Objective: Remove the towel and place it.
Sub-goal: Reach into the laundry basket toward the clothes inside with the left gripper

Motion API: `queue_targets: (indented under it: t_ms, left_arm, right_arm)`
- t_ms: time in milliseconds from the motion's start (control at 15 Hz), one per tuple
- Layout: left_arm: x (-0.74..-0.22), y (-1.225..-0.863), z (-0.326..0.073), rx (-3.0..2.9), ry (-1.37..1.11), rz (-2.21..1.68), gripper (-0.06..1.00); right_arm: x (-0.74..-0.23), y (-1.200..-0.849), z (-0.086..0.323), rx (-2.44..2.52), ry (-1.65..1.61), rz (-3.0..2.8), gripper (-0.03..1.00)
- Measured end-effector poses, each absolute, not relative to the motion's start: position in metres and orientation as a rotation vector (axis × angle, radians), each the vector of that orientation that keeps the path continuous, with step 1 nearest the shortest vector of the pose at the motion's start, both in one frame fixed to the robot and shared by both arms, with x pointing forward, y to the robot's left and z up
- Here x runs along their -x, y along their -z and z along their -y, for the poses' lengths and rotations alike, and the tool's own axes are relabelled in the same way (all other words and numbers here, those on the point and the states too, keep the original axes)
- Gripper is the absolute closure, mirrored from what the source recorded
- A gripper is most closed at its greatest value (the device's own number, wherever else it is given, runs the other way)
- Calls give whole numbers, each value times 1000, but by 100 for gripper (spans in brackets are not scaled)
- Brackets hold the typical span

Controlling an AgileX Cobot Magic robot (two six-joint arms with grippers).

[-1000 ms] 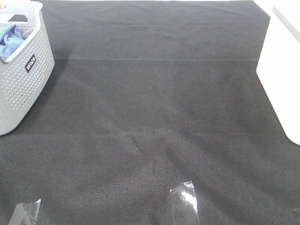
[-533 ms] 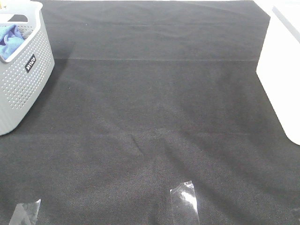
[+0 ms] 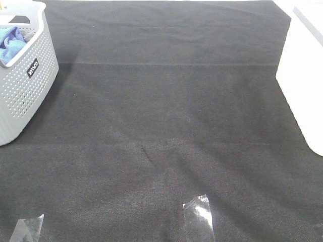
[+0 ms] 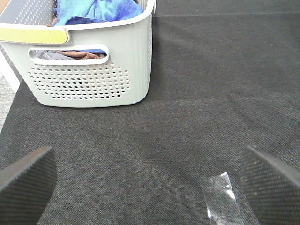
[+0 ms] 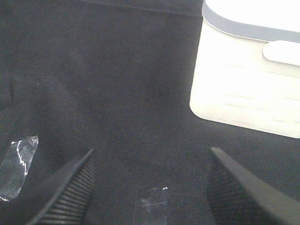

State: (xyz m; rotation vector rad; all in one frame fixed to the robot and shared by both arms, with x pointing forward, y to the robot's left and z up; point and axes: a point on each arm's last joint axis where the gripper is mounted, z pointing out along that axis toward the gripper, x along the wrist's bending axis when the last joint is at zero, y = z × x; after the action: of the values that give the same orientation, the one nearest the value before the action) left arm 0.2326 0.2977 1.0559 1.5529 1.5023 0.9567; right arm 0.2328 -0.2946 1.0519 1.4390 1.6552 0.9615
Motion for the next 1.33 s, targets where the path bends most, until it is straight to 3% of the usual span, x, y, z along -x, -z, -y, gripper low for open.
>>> queue_targets:
  t_ms: [933,1333]
  left_arm:
    - [-232,-1059,-298,-1557,-960,-1497,-5]
    - [-291,-1115,-298,-1982,-926,-1414,-5]
  right_arm:
    - [-233,-1052,295,-1439,-962,-1655,33]
    - [-233,-1052,295,-1439,-962,-1655,33]
